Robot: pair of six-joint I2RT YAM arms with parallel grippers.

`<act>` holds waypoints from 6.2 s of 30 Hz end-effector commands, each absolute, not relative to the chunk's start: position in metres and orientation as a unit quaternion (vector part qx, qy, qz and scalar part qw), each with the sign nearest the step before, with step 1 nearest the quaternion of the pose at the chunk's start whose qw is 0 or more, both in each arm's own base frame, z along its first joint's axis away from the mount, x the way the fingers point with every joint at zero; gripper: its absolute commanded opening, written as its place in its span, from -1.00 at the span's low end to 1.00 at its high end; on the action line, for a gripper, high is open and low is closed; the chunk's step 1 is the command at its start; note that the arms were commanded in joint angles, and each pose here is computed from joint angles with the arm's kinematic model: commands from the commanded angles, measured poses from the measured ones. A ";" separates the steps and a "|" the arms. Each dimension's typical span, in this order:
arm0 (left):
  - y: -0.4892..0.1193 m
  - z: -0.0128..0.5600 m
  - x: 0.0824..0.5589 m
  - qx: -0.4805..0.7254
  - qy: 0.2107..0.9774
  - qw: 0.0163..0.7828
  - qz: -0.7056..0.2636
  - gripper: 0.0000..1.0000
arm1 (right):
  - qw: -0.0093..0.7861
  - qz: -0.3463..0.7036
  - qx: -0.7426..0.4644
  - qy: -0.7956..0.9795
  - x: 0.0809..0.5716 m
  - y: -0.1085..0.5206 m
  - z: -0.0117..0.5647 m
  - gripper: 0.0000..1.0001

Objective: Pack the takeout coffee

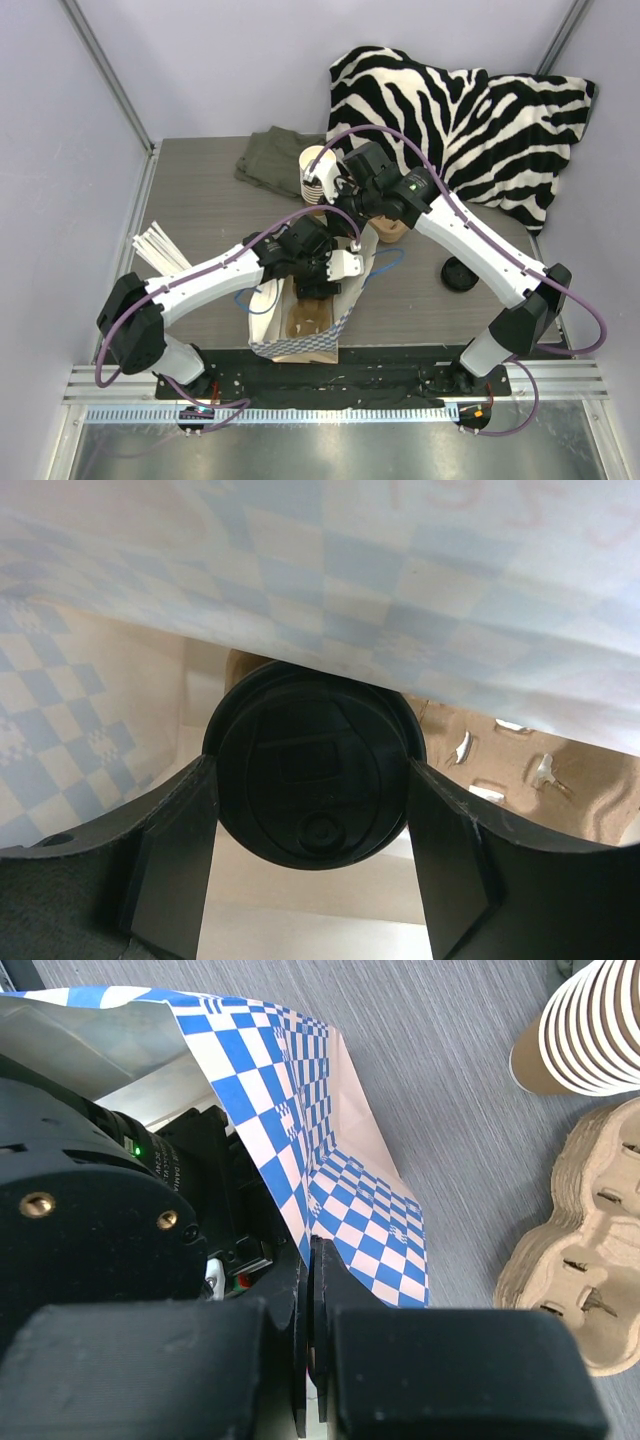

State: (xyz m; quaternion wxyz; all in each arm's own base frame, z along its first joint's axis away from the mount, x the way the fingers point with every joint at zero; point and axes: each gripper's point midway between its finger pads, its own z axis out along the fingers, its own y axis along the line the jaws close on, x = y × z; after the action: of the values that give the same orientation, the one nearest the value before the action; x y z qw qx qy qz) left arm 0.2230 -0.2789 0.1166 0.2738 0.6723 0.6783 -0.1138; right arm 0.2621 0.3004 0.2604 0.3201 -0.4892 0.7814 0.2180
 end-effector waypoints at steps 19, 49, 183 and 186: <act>-0.230 0.056 0.221 0.673 0.720 0.160 -0.055 -0.36 | 0.335 0.244 -0.498 0.762 0.269 0.302 0.279 -0.99; -0.275 0.126 0.247 0.661 0.697 0.268 -0.067 0.99 | 0.330 0.250 -0.501 0.760 0.274 0.306 0.277 -0.99; -0.293 0.290 0.213 0.606 0.594 0.438 -0.298 0.95 | 0.298 0.227 -0.495 0.784 0.306 0.318 0.257 -0.98; -0.296 0.311 0.219 0.588 0.593 0.459 -0.301 0.96 | 0.294 0.229 -0.494 0.785 0.306 0.319 0.257 -0.99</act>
State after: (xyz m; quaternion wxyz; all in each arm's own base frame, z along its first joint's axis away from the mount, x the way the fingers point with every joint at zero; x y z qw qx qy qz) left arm 0.2088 -0.2862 0.2476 0.3753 0.6122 0.6298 -0.2961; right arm 0.3053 0.3222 0.2585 0.3066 -0.4943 0.7790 0.2340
